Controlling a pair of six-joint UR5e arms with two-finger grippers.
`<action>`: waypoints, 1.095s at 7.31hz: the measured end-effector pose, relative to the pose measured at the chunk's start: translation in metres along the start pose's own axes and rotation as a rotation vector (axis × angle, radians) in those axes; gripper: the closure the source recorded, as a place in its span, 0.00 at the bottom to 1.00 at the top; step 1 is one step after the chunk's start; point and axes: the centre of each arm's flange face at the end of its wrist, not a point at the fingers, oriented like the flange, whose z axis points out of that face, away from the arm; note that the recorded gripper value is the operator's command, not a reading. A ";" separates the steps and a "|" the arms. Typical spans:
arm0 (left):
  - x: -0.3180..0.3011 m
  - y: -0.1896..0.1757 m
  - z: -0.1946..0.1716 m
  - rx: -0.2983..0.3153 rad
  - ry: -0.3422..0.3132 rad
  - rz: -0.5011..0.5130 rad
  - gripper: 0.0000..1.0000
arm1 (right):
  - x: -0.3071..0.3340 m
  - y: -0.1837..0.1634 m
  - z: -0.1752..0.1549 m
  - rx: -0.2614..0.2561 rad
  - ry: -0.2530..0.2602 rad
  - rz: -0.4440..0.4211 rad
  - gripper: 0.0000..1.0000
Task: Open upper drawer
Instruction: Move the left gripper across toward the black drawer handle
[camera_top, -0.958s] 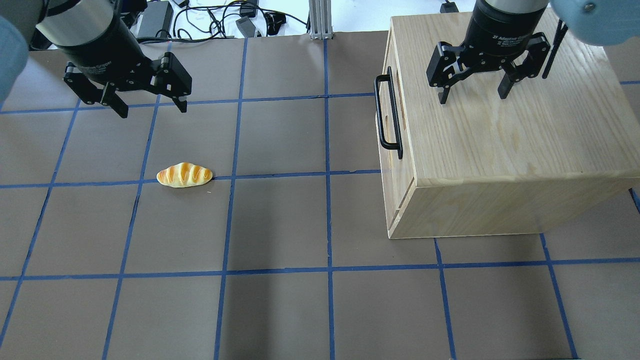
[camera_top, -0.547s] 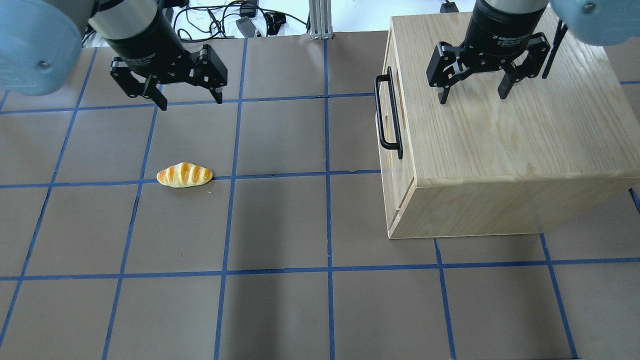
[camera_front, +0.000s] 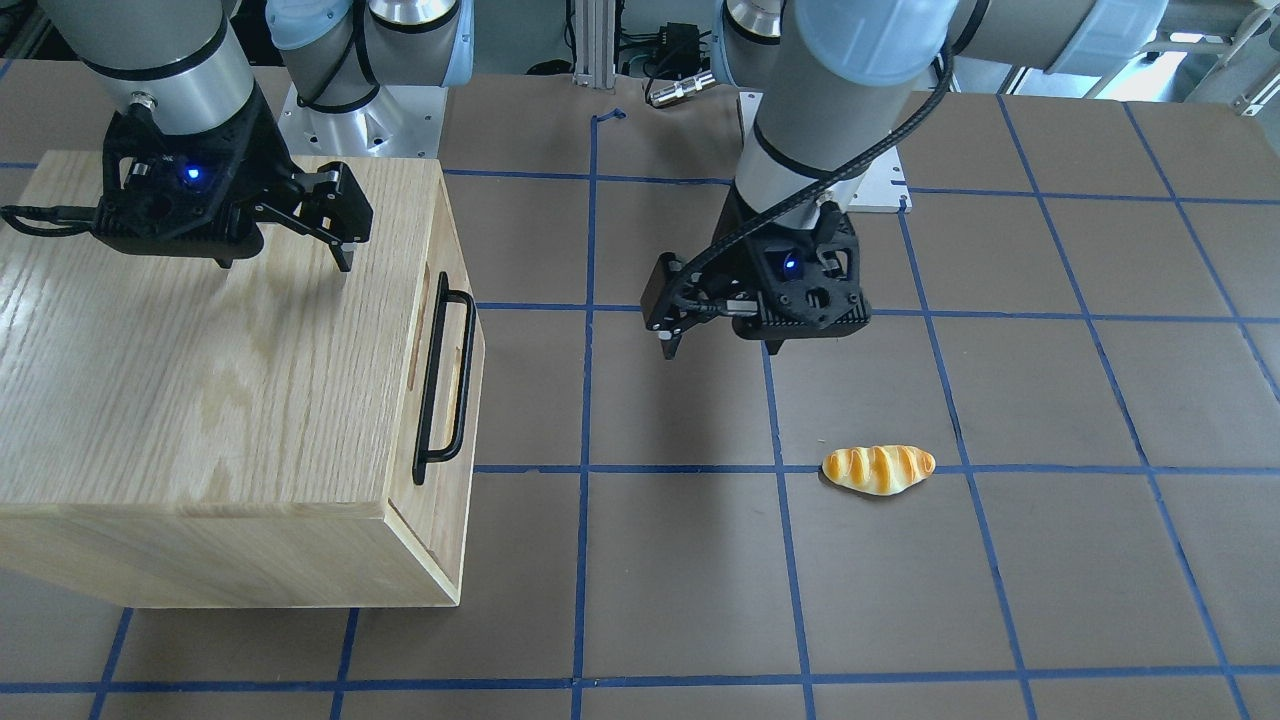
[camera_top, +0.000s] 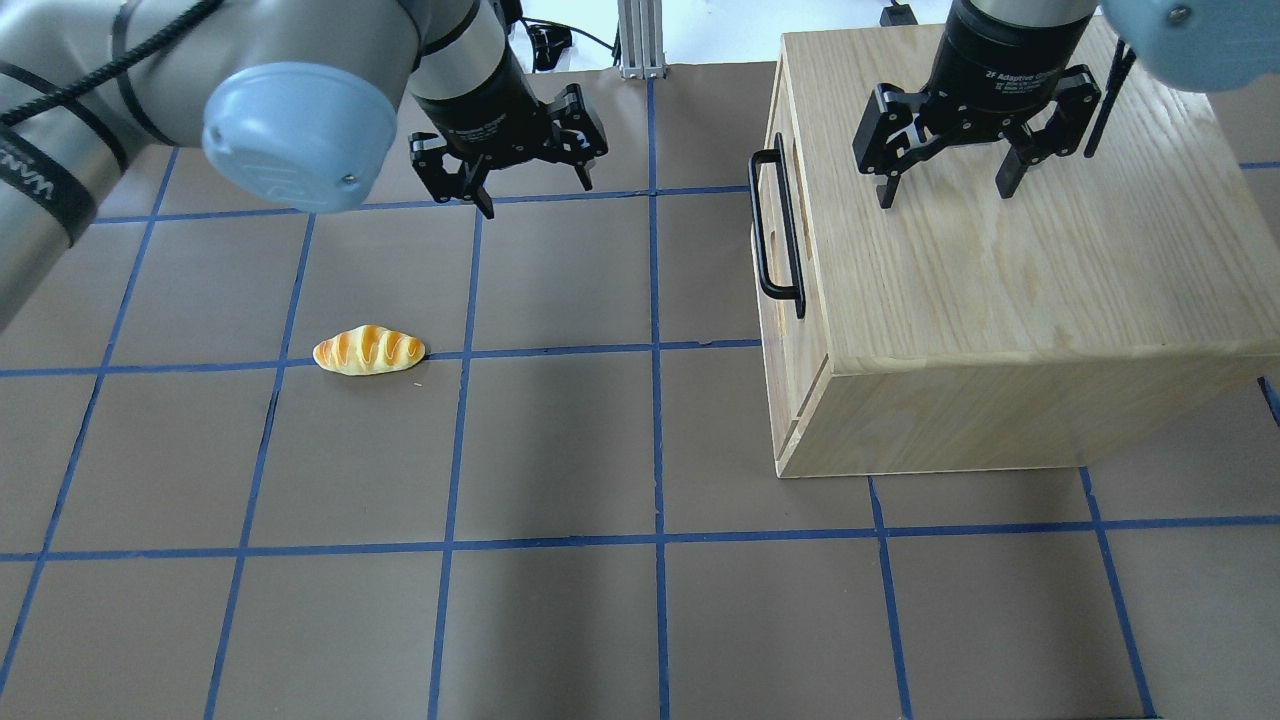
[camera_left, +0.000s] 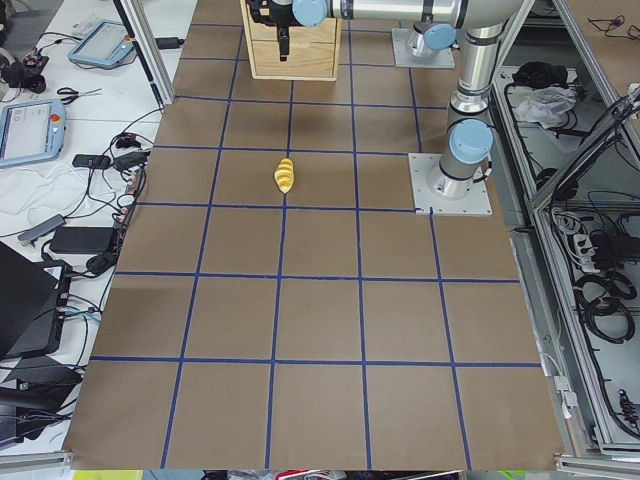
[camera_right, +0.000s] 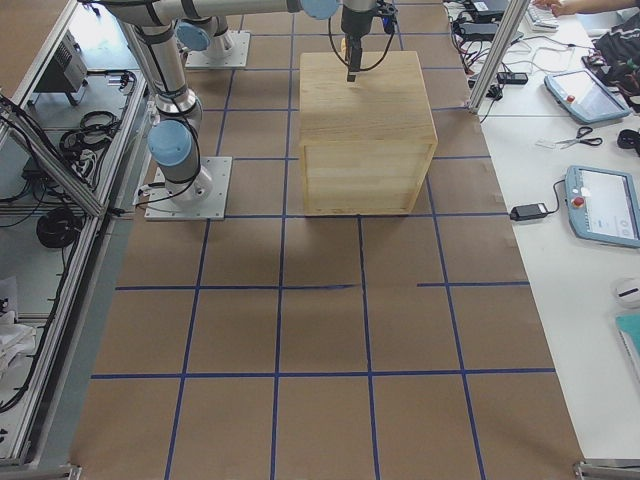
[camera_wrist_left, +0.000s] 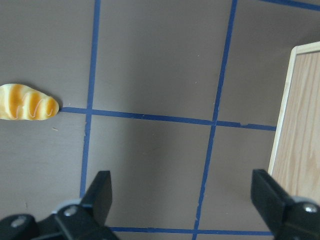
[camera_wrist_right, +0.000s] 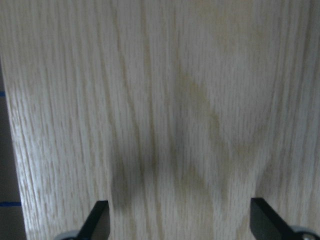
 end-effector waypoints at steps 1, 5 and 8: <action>0.015 0.002 0.011 0.003 0.029 -0.011 0.00 | 0.000 0.000 0.000 0.000 0.000 0.000 0.00; 0.065 0.005 0.031 0.068 0.198 0.048 0.00 | 0.000 0.000 0.000 0.000 0.000 0.000 0.00; 0.079 0.009 0.057 0.035 0.199 0.056 0.00 | 0.000 0.000 0.000 0.000 0.000 0.000 0.00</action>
